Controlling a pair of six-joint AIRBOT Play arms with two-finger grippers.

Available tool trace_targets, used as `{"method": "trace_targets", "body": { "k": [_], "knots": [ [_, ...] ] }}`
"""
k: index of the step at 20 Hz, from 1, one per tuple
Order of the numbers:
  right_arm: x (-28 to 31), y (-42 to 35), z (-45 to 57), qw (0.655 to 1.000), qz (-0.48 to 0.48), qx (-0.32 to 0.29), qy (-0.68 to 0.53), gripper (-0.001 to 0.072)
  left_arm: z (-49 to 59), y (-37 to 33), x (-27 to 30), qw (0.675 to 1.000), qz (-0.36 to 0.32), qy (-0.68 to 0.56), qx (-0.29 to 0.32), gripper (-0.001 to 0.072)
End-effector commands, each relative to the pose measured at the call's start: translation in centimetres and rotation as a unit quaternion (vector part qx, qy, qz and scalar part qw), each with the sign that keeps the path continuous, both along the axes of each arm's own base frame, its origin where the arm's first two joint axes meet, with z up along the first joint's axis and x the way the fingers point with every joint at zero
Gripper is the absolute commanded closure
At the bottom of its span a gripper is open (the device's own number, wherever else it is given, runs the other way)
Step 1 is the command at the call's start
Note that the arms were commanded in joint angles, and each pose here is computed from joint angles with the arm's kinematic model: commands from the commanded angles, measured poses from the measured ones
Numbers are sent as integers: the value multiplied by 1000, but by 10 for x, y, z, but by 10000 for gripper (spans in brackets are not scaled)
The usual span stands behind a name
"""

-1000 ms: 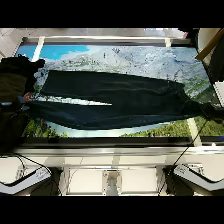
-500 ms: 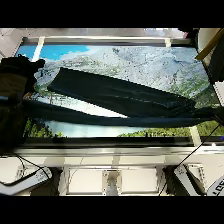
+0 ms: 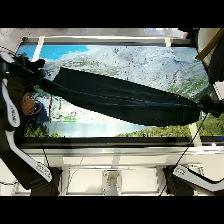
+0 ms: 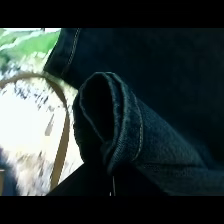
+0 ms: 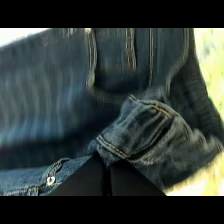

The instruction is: Fold the clothes and pants, and hang the long-sleeved shirts on hangers.

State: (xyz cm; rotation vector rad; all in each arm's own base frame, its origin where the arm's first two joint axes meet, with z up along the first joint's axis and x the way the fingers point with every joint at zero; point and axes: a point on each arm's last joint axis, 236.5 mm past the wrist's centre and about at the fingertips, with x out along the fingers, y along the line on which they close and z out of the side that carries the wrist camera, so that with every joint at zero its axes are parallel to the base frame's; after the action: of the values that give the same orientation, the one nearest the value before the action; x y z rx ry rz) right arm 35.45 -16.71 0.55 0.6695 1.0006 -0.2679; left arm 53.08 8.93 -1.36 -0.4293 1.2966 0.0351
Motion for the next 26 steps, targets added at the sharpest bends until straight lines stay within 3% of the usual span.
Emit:
{"method": "trace_targets", "body": {
  "k": [1,4,5,6,7,10,13,14,15,16,18,19,22,26],
  "knots": [
    [36,-22,-19,999,-43,-7,-18,687,-32,-2,33,999,47,-11,-10,693],
    [53,-21,-32,999,-45,11,-18,686,-31,-10,44,997,53,-32,-36,681],
    [60,-23,-35,998,-63,21,-22,686,-24,-13,53,996,60,-52,-49,547],
    [65,-28,-39,995,-96,32,-26,686,-16,-14,63,993,69,-75,-65,172],
    [68,-33,-42,991,-125,43,-29,685,-4,-16,76,986,86,-106,-91,48],
    [76,-46,-41,980,-184,57,-46,685,50,-16,112,947,153,-201,-198,63],
    [87,-51,-27,975,-199,66,-73,671,94,-18,116,928,129,-256,-239,63],
    [89,-50,-21,979,-180,58,-73,555,102,-18,110,931,109,-260,-230,63],
    [87,-51,-15,986,-150,41,-68,325,110,-17,102,934,92,-264,-222,63],
    [81,-52,-10,991,-123,23,-55,237,115,-13,92,938,78,-263,-213,63],
    [62,-61,5,996,-79,-24,-27,237,110,-5,57,956,46,-223,-182,66],
    [51,-68,16,996,-70,-52,-20,237,98,0,32,971,29,-180,-156,114],
    [5,-87,51,990,-57,-128,9,237,55,17,-57,998,-18,-9,-53,145],
    [-56,-63,41,990,-43,-133,23,234,18,-16,-104,998,-34,29,-40,146]
  ]
}}
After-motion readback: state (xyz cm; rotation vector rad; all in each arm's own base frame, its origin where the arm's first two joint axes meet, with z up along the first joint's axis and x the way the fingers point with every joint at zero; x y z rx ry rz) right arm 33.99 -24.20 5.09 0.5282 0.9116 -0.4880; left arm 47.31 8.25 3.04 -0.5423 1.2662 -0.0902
